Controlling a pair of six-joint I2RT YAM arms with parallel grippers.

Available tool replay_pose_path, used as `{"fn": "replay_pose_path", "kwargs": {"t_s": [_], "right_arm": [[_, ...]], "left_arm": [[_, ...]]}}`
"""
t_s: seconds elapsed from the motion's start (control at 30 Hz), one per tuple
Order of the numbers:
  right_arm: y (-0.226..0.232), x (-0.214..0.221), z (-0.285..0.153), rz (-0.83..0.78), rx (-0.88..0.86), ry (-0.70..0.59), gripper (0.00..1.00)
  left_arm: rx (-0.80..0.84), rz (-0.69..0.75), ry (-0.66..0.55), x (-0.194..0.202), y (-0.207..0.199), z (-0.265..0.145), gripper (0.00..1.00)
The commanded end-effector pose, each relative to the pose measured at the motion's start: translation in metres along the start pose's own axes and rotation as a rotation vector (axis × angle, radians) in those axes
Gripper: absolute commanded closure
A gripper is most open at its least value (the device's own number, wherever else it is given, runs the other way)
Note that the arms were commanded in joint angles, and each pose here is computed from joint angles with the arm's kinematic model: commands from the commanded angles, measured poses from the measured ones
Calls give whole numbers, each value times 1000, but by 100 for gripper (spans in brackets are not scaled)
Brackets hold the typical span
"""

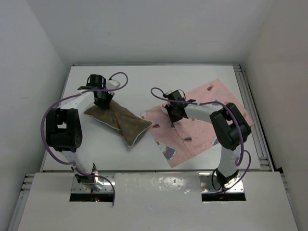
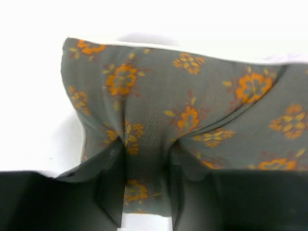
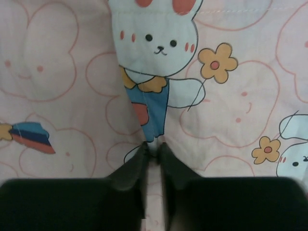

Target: Put the pillow into the pillowcase

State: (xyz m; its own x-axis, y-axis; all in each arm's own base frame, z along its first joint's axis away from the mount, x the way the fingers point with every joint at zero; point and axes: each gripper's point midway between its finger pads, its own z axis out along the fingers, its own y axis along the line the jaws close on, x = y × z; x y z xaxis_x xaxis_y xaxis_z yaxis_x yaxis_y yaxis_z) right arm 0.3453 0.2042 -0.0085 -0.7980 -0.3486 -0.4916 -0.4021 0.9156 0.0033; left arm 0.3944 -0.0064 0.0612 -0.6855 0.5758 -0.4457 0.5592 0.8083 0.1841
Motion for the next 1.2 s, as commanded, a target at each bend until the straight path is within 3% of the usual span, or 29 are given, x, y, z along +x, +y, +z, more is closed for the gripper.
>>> {"fn": "replay_pose_path", "kwargs": {"t_s": [0.0, 0.03, 0.07, 0.33, 0.53, 0.67, 0.9, 1.03, 1.17], "right_arm": [[-6, -26, 5, 31, 33, -73, 91], [-8, -27, 5, 37, 34, -73, 91], [-8, -25, 4, 41, 35, -72, 99], [-13, -45, -21, 64, 40, -127, 100], [-14, -84, -48, 169, -54, -185, 100], [-13, -92, -55, 242, -137, -175, 100], [-9, -96, -70, 251, -175, -183, 100], [-15, -105, -84, 275, -155, -207, 100], [-15, -118, -101, 296, -149, -238, 100]], "left_arm": [[103, -83, 170, 51, -32, 18, 100], [102, -91, 165, 49, -32, 16, 100], [105, -92, 158, 47, -32, 14, 100], [64, -24, 10, -31, -25, -51, 100], [174, 27, -89, -91, -82, -88, 100], [238, -92, -78, -97, -110, -79, 100], [232, -358, -274, -163, -105, -81, 100], [-15, -452, -177, -138, -76, -59, 100], [-79, -440, -79, -114, -84, -52, 100]]}}
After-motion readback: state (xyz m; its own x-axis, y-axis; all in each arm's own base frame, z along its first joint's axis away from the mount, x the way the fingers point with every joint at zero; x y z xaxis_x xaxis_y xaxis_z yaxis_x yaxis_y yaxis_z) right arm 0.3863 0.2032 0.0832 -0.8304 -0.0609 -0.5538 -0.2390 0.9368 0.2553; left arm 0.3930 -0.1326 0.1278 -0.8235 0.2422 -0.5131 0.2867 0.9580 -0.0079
